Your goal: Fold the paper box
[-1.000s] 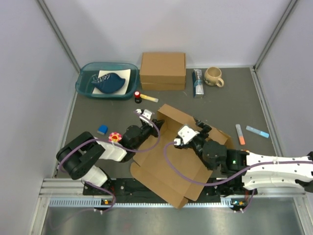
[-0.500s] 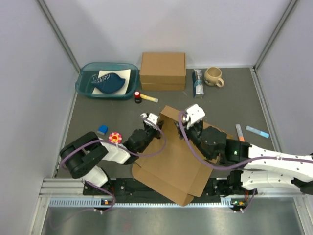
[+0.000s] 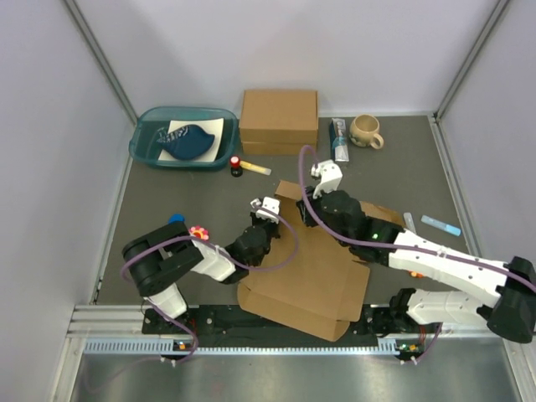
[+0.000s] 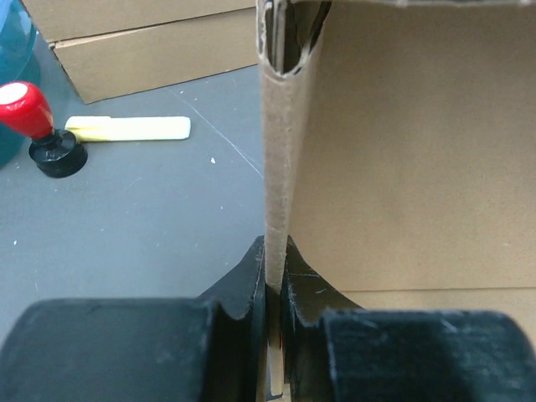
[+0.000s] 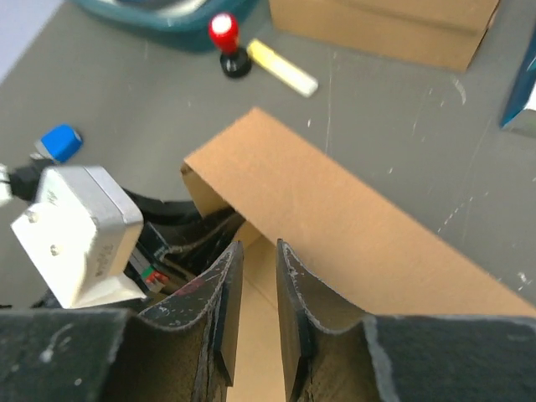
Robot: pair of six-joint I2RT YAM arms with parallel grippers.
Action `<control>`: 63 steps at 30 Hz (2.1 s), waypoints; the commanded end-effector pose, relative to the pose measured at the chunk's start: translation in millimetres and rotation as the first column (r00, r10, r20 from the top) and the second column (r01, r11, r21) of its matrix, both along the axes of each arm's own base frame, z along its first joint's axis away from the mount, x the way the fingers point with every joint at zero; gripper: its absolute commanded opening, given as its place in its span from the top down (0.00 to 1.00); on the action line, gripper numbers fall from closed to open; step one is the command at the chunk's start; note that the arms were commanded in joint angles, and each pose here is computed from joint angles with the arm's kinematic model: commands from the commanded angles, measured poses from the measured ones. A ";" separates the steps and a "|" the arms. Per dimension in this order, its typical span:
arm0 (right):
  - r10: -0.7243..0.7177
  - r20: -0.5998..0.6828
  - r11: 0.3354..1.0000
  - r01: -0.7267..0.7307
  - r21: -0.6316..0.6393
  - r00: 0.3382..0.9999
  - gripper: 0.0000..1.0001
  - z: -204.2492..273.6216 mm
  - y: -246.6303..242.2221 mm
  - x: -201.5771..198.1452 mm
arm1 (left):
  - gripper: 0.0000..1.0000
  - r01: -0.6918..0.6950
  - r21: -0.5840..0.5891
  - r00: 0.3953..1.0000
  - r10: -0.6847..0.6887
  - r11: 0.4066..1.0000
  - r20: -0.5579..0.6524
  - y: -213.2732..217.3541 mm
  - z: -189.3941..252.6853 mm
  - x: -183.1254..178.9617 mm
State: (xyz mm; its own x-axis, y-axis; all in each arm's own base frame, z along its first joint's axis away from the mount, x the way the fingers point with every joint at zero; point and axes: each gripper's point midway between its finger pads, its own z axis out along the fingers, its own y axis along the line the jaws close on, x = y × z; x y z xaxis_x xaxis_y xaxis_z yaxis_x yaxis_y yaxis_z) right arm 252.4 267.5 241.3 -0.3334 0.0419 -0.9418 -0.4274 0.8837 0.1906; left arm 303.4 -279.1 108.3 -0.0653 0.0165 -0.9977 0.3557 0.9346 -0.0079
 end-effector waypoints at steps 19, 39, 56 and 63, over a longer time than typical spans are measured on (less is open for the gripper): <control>-0.021 0.076 0.996 0.014 0.087 0.997 0.73 47.1 -3.4 14.5 | 1.00 -0.041 -0.053 0.997 0.044 0.998 0.060 0.7 5.2 5.5; -0.018 -0.057 0.995 0.012 -0.102 0.998 0.73 -72.0 13.2 52.0 | 0.74 -0.087 -0.077 0.994 0.092 0.993 0.063 1.3 9.7 12.0; 0.004 -0.087 0.995 -0.013 -0.098 0.996 0.73 -80.4 14.9 45.9 | 1.00 -0.107 -0.072 0.990 0.113 0.992 0.084 -4.1 20.3 32.5; 0.006 -0.095 0.995 -0.016 -0.102 0.995 0.73 -85.1 13.5 43.4 | 1.00 -0.104 -0.034 0.989 0.106 0.994 0.099 -1.9 14.3 32.4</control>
